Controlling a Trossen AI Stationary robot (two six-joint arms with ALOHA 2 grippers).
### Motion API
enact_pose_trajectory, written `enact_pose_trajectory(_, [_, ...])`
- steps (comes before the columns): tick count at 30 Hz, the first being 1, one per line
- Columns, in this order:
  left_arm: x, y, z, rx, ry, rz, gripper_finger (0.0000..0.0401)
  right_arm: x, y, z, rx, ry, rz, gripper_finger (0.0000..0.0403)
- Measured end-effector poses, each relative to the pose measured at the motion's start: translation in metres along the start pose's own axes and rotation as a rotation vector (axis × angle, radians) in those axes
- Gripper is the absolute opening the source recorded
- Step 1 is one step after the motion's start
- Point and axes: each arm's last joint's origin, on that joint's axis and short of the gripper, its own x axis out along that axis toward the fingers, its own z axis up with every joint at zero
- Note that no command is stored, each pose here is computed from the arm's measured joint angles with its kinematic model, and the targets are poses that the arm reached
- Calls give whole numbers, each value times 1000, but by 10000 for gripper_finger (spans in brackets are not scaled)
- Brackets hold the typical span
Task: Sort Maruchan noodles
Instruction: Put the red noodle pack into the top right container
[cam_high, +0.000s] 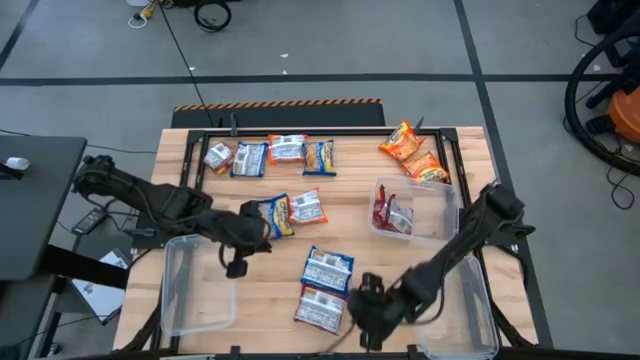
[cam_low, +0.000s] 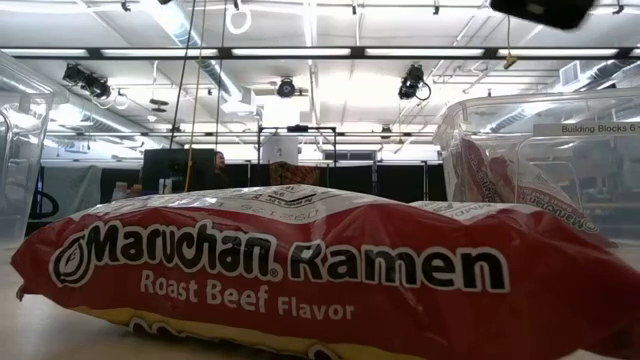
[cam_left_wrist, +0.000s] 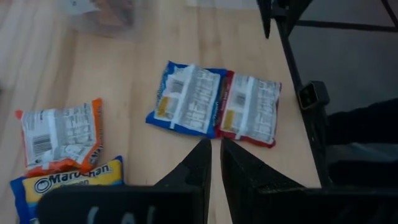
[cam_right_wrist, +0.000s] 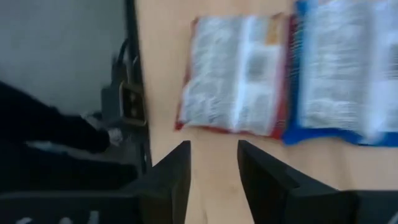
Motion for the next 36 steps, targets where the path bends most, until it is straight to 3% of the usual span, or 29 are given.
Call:
enact_pose_trajectory(6, [-2,-10,-3,36,3,-23,41,37,14,-21,-297,-6,6,190])
enact_pose_trajectory(17, [-1,-9,-3,53,-9,8,41,76,6,-38,-878,-1,-203,197])
enact_pose_trajectory(21, [-2,-7,-2,43,-23,51,41,83,3,-43,-1068,-12,-347,197])
enact_pose_trajectory(31, [0,2,1,-28,-35,101,41,93,5,-43,-1286,12,-257,197])
enact_pose_trajectory(36, [0,5,2,-37,-41,108,41,94,5,-38,-1291,-31,-286,195])
